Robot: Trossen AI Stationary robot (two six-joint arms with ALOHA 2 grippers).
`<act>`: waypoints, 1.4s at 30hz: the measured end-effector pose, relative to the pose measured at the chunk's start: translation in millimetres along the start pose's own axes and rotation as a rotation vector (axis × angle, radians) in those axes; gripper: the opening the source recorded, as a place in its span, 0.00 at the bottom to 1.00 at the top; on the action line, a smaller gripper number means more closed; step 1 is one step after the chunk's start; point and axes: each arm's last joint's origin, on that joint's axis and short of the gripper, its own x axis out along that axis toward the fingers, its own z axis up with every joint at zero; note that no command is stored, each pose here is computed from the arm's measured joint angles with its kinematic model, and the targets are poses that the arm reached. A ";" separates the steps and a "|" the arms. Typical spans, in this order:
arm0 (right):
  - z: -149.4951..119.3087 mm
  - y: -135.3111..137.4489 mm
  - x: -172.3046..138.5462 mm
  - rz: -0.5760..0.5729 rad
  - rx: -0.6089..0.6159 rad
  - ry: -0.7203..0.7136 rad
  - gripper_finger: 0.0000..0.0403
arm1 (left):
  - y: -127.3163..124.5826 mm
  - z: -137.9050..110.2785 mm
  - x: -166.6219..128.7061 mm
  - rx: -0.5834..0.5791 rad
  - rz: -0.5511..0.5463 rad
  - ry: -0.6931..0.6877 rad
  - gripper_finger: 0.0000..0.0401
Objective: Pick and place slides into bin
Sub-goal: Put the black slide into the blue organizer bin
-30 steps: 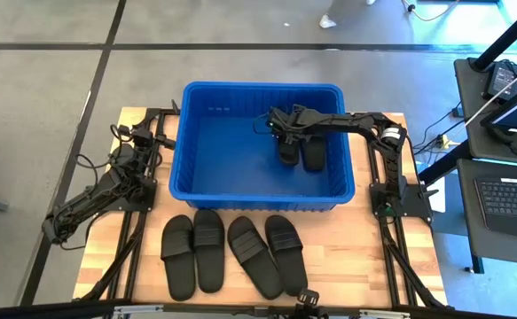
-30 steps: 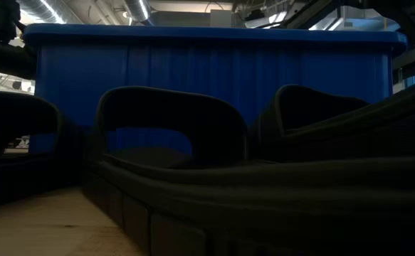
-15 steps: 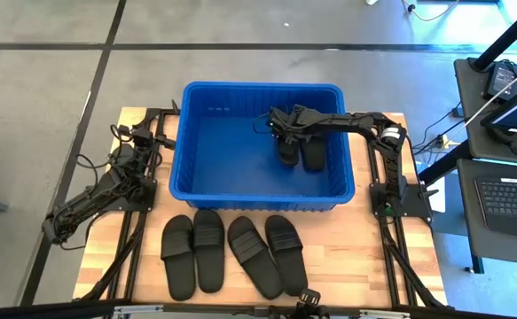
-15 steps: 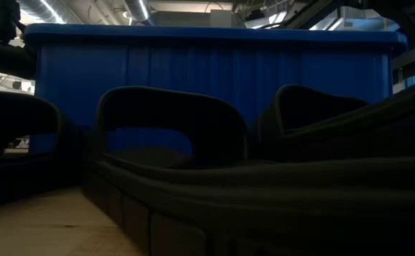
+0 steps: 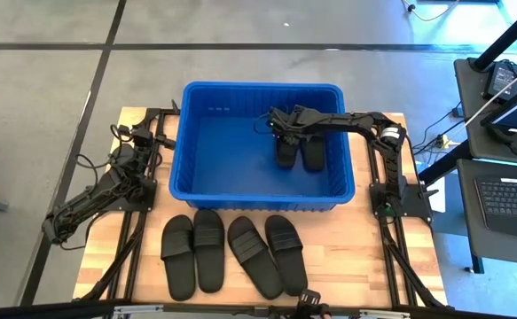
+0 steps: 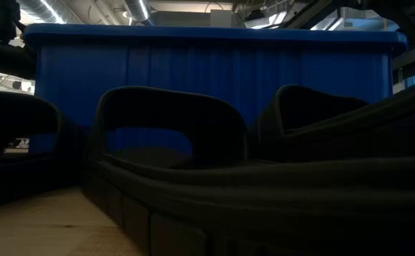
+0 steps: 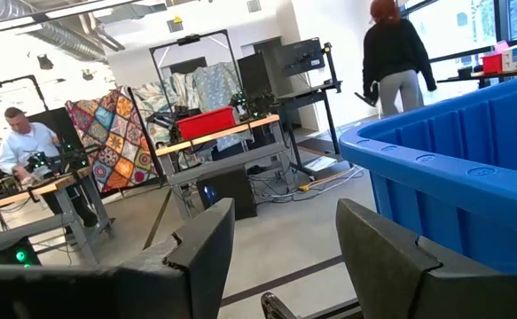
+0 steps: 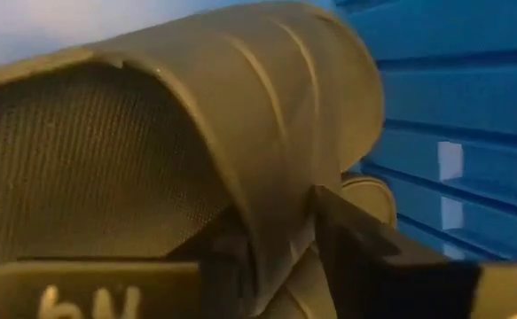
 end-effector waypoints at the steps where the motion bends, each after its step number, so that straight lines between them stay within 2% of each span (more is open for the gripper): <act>1: -0.1 0.3 0.2 0.010 -0.001 0.000 0.30 | 0.0 0.0 0.0 0.000 0.000 0.000 0.49; 9: -2.0 1.5 0.1 0.034 -0.013 0.014 0.51 | 0.0 0.0 0.0 0.000 0.000 0.000 0.49; 16: -1.7 -2.2 -6.4 0.041 -0.029 0.050 0.61 | 0.0 0.0 0.0 0.000 0.000 0.000 0.49; 25: 5.2 -7.9 -16.0 0.047 -0.020 0.030 0.63 | 0.0 0.0 0.0 0.000 0.000 0.000 0.49; 31: 7.9 -8.9 -26.5 0.218 -0.020 0.023 0.63 | 0.0 0.0 0.0 0.000 0.000 0.000 0.49; 39: 24.1 -18.1 -53.6 0.214 0.013 -0.049 0.63 | 0.0 0.0 0.0 0.001 0.000 0.000 0.49; 42: 32.4 -20.3 -63.0 0.283 0.003 -0.125 0.63 | 0.0 0.0 0.0 0.001 0.000 0.000 0.49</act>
